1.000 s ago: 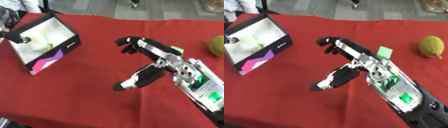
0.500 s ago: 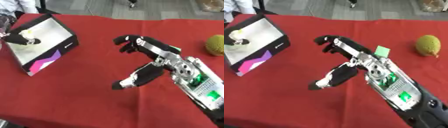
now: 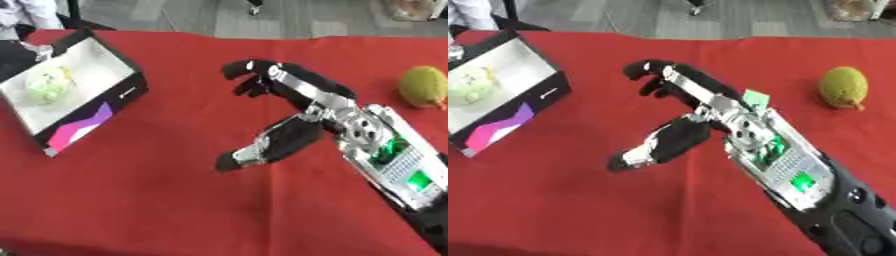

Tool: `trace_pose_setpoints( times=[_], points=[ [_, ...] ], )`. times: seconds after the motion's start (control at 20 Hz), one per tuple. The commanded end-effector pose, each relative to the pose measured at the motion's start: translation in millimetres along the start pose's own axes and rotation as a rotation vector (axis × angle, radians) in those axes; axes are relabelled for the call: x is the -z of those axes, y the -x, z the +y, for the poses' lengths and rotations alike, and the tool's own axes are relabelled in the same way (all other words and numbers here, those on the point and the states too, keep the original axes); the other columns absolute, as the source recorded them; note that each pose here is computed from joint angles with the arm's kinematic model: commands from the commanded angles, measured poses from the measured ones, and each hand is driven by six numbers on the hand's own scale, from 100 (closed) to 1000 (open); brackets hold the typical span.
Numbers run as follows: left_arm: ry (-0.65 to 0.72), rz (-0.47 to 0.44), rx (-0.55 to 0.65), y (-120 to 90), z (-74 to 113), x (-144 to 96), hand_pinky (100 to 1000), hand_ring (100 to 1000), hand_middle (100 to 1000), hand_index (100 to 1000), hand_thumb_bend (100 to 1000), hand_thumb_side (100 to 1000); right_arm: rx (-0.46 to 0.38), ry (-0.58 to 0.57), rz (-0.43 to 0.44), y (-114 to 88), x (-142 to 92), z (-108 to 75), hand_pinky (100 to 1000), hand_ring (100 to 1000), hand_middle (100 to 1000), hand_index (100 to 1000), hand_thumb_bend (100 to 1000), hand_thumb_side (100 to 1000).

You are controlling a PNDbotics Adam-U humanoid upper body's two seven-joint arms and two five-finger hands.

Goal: Pick up the objects with one hand, pass them to the other hand, and then place them into the box on the other side of the table.

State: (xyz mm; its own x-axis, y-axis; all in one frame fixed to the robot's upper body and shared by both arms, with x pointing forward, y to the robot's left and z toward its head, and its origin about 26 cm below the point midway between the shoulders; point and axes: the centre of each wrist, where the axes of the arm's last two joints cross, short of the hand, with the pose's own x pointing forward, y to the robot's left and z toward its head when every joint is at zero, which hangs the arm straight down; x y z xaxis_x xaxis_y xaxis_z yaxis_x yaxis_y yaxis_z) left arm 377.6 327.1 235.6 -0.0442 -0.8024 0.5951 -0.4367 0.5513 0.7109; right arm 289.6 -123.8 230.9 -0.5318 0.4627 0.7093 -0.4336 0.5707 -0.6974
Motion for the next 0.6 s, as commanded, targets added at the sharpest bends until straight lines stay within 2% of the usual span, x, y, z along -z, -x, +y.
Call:
trace_pose_setpoints(
  times=[0.05,0.1,0.15,0.2,0.25,0.3,0.35,0.4,0.45,0.5,0.55,0.6],
  points=[
    [-0.041,-0.049,-0.204,-14.6,10.2,-9.5,684,611,680,761,863,358,-0.045,0.055,-0.022,-1.7,-8.3,-21.0,872,828,866,897,853,249],
    [-0.036,-0.05,-0.252,-14.8,8.3,-13.8,683,610,679,759,864,359,-0.058,0.063,-0.021,0.9,-11.1,-26.7,872,828,864,897,853,249],
    [-0.031,-0.048,-0.29,-14.5,6.5,-17.4,681,608,678,757,865,361,-0.073,0.071,-0.019,3.6,-14.1,-32.6,874,827,861,894,726,280],
    [-0.03,-0.047,-0.315,-14.0,5.1,-20.2,680,608,677,755,865,364,-0.088,0.075,-0.016,6.2,-17.3,-38.0,873,826,860,892,852,248],
    [-0.032,-0.043,-0.331,-13.0,3.5,-22.6,679,607,676,752,865,366,-0.105,0.079,-0.009,9.3,-20.9,-43.8,875,828,861,892,852,248],
    [-0.034,-0.038,-0.343,-11.8,2.0,-24.3,679,607,675,752,865,367,-0.119,0.077,0.001,12.2,-24.7,-49.3,875,827,862,892,712,279],
    [-0.036,-0.032,-0.351,-10.6,0.7,-25.5,679,608,678,753,868,370,-0.131,0.073,0.012,14.9,-28.7,-55.2,877,829,865,893,850,246],
    [-0.037,-0.027,-0.355,-9.5,-0.2,-26.4,679,609,680,754,869,373,-0.138,0.065,0.023,17.0,-32.5,-61.2,878,831,865,893,849,245],
    [-0.038,-0.024,-0.359,-8.6,-0.8,-27.1,680,610,683,757,870,376,-0.142,0.055,0.032,18.5,-36.1,-67.3,880,833,866,893,475,351],
    [-0.038,-0.023,-0.362,-8.0,-1.1,-27.7,680,610,686,758,870,380,-0.147,0.049,0.042,19.1,-39.7,-74.3,881,834,866,893,848,244],
    [-0.039,-0.023,-0.362,-7.4,-1.2,-28.1,681,612,689,759,869,382,-0.154,0.048,0.053,19.0,-43.3,-81.7,882,837,867,894,848,244],
    [-0.04,-0.021,-0.361,-6.8,-1.3,-28.4,681,613,693,761,869,381,-0.162,0.049,0.07,19.5,-46.3,-89.5,885,841,869,894,569,273]
  ],
)
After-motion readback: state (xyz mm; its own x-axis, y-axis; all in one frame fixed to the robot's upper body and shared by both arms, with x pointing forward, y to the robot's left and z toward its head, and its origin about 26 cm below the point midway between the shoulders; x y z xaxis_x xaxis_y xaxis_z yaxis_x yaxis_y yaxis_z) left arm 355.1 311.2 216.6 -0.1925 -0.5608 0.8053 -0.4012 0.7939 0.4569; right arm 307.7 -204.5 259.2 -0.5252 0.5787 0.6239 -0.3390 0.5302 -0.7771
